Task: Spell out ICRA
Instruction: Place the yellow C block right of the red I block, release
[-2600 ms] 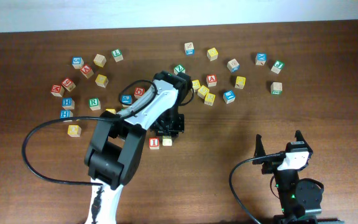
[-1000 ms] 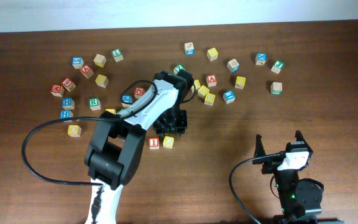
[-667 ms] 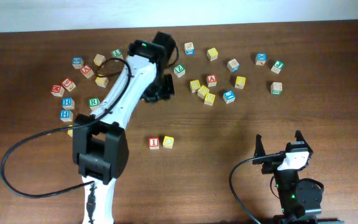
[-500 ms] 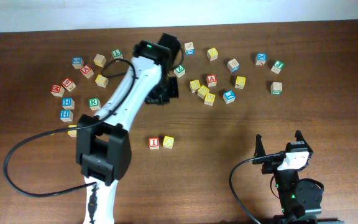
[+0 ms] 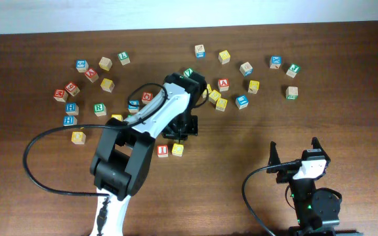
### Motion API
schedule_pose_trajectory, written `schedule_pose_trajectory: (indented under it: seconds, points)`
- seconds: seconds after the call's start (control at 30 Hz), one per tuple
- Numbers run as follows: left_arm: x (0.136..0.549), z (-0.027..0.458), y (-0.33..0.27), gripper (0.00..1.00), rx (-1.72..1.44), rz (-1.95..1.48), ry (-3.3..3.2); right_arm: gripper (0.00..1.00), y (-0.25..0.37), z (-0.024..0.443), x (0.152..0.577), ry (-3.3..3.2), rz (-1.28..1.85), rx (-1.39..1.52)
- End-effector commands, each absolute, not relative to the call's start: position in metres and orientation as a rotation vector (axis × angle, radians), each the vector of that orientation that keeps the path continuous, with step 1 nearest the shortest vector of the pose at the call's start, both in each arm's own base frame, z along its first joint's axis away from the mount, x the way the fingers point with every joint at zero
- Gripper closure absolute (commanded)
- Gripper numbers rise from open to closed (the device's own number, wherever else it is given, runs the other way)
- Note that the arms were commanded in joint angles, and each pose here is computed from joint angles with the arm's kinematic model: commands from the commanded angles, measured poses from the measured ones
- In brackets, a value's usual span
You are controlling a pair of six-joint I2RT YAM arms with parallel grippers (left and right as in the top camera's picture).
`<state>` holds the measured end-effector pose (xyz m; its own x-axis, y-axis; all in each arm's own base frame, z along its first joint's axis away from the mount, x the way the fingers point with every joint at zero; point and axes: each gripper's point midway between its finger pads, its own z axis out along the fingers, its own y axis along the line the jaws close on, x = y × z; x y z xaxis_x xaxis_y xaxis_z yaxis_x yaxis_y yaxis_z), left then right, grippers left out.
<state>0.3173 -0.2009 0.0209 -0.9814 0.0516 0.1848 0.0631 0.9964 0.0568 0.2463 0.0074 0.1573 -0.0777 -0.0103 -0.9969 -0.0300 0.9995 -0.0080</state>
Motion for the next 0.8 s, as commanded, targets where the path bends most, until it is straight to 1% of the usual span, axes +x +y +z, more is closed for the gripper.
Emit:
schedule_pose_trajectory:
  seconds: [0.0,0.33,0.77]
  points:
    - [0.315,0.025,-0.199,1.00,-0.105,-0.086,-2.959,0.02,0.006,0.155,0.246,1.652,0.010,-0.030]
    - [0.322,0.025,-0.186,1.00,-0.049,-0.119,-2.970,0.02,0.006,0.155,0.246,1.652,0.010,-0.030]
    - [0.317,0.026,-0.181,1.00,-0.041,-0.139,-2.943,0.02,0.006,0.155,0.246,1.652,0.010,-0.030]
